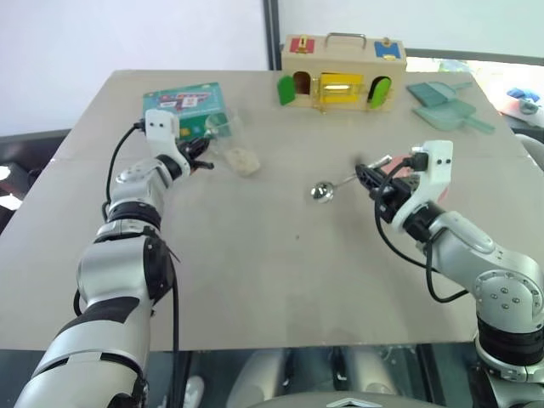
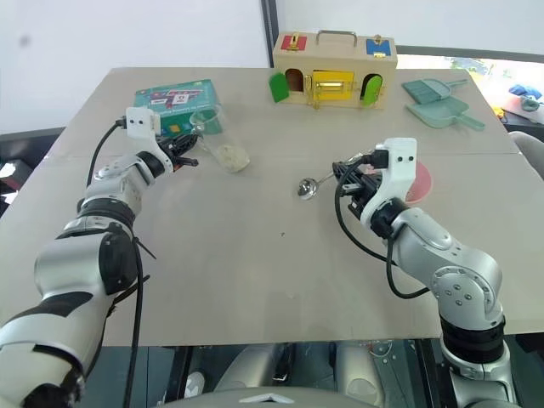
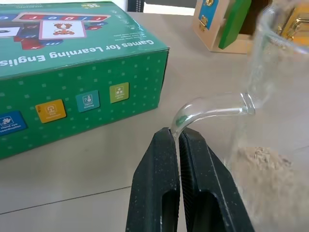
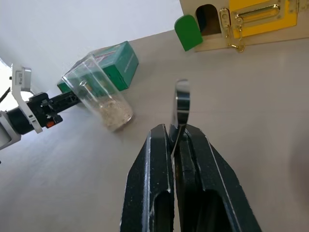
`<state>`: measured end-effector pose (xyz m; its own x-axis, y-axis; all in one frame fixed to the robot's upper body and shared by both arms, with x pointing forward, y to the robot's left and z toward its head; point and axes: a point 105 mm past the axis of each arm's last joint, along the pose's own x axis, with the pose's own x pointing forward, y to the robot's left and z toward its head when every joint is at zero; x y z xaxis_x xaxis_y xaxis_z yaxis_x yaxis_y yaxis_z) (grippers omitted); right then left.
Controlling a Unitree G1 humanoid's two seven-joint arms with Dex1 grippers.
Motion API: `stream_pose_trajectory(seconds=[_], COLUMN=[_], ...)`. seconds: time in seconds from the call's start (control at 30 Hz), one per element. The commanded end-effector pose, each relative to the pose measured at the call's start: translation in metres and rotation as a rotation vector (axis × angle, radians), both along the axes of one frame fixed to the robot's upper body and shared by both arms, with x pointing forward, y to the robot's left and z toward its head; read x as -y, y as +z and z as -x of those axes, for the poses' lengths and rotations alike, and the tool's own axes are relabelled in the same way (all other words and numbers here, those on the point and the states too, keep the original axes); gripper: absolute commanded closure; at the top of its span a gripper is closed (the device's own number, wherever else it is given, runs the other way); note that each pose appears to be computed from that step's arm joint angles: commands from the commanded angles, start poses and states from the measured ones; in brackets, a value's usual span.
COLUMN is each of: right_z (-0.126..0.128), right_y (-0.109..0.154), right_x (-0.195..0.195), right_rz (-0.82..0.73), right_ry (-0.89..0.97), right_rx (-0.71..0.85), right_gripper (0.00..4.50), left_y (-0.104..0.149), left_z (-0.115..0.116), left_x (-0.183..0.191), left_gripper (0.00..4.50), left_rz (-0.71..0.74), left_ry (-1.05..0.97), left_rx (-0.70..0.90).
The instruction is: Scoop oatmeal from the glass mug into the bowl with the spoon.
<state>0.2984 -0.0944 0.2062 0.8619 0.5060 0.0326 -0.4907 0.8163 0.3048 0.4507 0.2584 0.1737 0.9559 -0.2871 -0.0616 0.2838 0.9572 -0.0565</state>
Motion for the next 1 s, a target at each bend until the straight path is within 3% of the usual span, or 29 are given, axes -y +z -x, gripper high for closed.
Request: stream_pose_trajectory(seconds=[0.03,0.2,0.37,0.5,0.8,1.0], right_z=[0.005,0.004,0.006,0.01,0.026,0.025], right_y=[0.017,0.018,0.034,0.069,0.142,0.131], right_x=[0.002,0.001,0.005,0.014,0.023,0.011], right_rz=[-0.014,-0.016,-0.059,-0.1,-0.168,-0.069], right_ry=[-0.001,0.008,0.03,0.054,0.043,0.049], right_rx=[0.072,0.073,0.109,0.193,0.348,0.326], right_gripper=[4.5,4.5,4.5,4.5,4.5,4.5], left_y=[0.03,0.034,0.055,0.06,0.061,0.062], left_z=[0.0,0.003,0.014,0.025,0.027,0.028], left_x=[-0.006,-0.004,0.024,0.067,0.131,0.157], left_gripper=[4.48,4.48,4.48,4.48,4.48,4.48], left_rz=[0.046,0.041,-0.131,-0.241,-0.25,-0.296], left_ry=[0.004,-0.026,-0.175,-0.324,-0.427,-0.471], left_rx=[0.108,0.16,0.36,0.482,0.546,0.573])
